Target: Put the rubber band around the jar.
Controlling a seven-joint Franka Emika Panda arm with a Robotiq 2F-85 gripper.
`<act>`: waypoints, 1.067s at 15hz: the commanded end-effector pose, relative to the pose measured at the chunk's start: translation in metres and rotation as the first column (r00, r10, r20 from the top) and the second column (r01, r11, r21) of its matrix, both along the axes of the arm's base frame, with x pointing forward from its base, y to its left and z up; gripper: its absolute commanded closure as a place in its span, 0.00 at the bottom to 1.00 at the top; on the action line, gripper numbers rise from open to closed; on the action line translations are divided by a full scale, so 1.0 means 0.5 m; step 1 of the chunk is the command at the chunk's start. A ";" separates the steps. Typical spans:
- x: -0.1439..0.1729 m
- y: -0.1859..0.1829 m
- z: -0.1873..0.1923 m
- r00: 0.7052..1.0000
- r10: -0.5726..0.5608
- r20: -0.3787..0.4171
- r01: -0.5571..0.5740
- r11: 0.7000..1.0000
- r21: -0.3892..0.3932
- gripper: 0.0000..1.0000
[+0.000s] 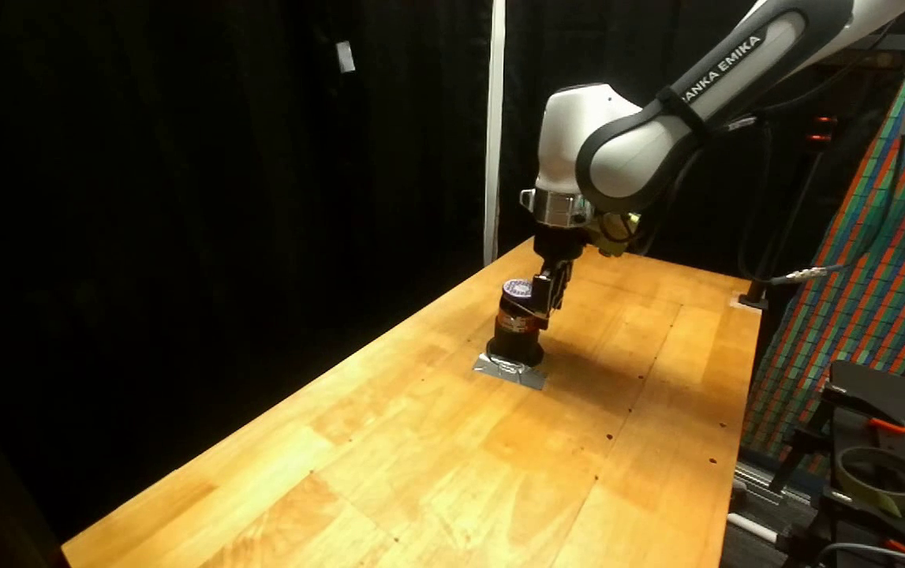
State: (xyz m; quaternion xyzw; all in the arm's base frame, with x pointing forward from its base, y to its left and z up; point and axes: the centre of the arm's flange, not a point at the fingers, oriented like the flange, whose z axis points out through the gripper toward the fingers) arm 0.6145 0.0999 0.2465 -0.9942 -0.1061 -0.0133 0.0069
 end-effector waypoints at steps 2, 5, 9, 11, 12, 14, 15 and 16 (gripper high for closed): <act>-0.183 -0.007 0.016 0.983 0.036 0.178 -0.034 0.999 -0.017 0.58; -0.245 -0.007 0.013 0.944 0.061 0.325 -0.056 0.998 -0.023 0.81; -0.316 -0.010 -0.009 0.873 0.077 0.481 -0.077 0.997 -0.020 0.91; -0.345 -0.018 -0.024 0.831 0.081 0.551 -0.088 0.996 -0.014 0.86; -0.352 -0.024 -0.029 0.803 0.064 0.592 -0.076 0.997 -0.005 0.86; -0.357 -0.029 -0.035 0.745 0.052 0.665 -0.085 0.996 0.017 0.86; -0.361 -0.022 -0.042 0.718 0.043 0.694 -0.089 0.996 0.030 0.86; -0.366 -0.009 -0.051 0.702 0.045 0.711 -0.103 0.994 0.039 0.86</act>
